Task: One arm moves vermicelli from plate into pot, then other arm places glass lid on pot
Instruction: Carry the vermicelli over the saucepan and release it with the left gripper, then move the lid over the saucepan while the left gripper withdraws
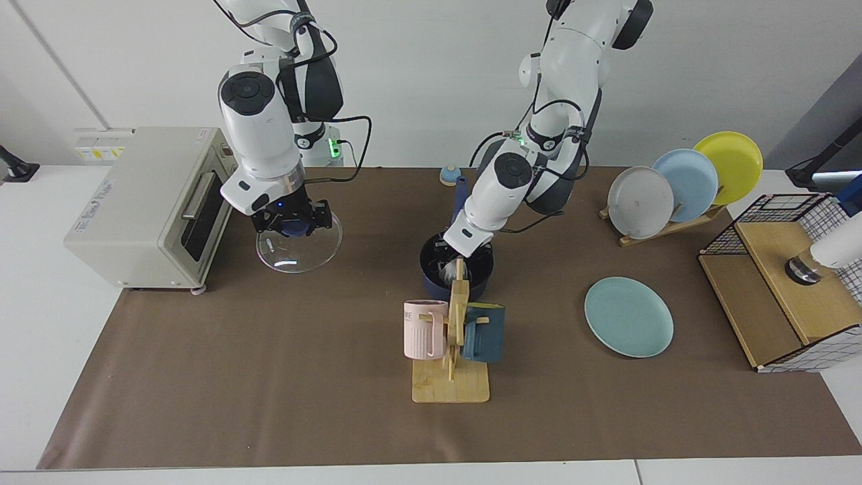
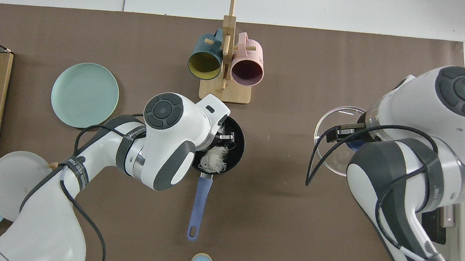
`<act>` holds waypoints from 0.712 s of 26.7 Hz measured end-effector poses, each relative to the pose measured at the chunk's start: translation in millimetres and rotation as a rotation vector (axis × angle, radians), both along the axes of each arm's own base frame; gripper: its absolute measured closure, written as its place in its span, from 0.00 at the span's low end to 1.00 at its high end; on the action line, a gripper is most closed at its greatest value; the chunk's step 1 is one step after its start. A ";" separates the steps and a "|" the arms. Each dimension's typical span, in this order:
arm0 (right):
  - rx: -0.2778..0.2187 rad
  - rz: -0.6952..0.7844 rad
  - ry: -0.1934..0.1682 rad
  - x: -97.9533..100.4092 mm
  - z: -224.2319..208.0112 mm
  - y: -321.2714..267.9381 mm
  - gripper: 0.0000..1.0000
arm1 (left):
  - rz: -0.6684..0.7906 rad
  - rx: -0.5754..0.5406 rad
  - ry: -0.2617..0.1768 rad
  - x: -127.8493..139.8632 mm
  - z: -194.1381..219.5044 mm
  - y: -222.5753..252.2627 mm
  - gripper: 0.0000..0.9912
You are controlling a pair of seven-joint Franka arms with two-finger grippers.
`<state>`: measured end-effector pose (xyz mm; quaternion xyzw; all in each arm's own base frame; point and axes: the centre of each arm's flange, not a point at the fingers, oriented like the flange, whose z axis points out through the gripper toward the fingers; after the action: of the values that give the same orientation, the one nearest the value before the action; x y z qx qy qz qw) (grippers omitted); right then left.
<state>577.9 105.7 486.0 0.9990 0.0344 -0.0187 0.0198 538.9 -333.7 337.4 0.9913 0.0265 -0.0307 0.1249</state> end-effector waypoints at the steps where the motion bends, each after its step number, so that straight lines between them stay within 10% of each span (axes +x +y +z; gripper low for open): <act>1: 0.003 0.000 0.001 -0.2 -0.1 0.9 0.56 | -0.001 0.000 0.001 -0.4 -0.8 0.1 0.60; 5: 0.019 -0.004 0.005 -1.3 -0.5 5.7 0.56 | 0.001 -0.003 -0.008 1.3 0.4 1.0 0.60; 15: 0.021 -0.056 0.006 -6.8 -1.6 28.6 0.56 | 0.046 0.008 -0.048 35.8 64.6 28.0 0.01; 19: 0.021 -0.083 0.007 -10.4 -2.4 41.9 0.56 | 0.053 0.039 -0.046 48.4 108.2 52.8 0.00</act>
<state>567.5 147.6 483.6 0.9997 -0.0067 -0.0228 0.0082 587.3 -280.9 445.6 0.9930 0.0506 -0.0040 0.1070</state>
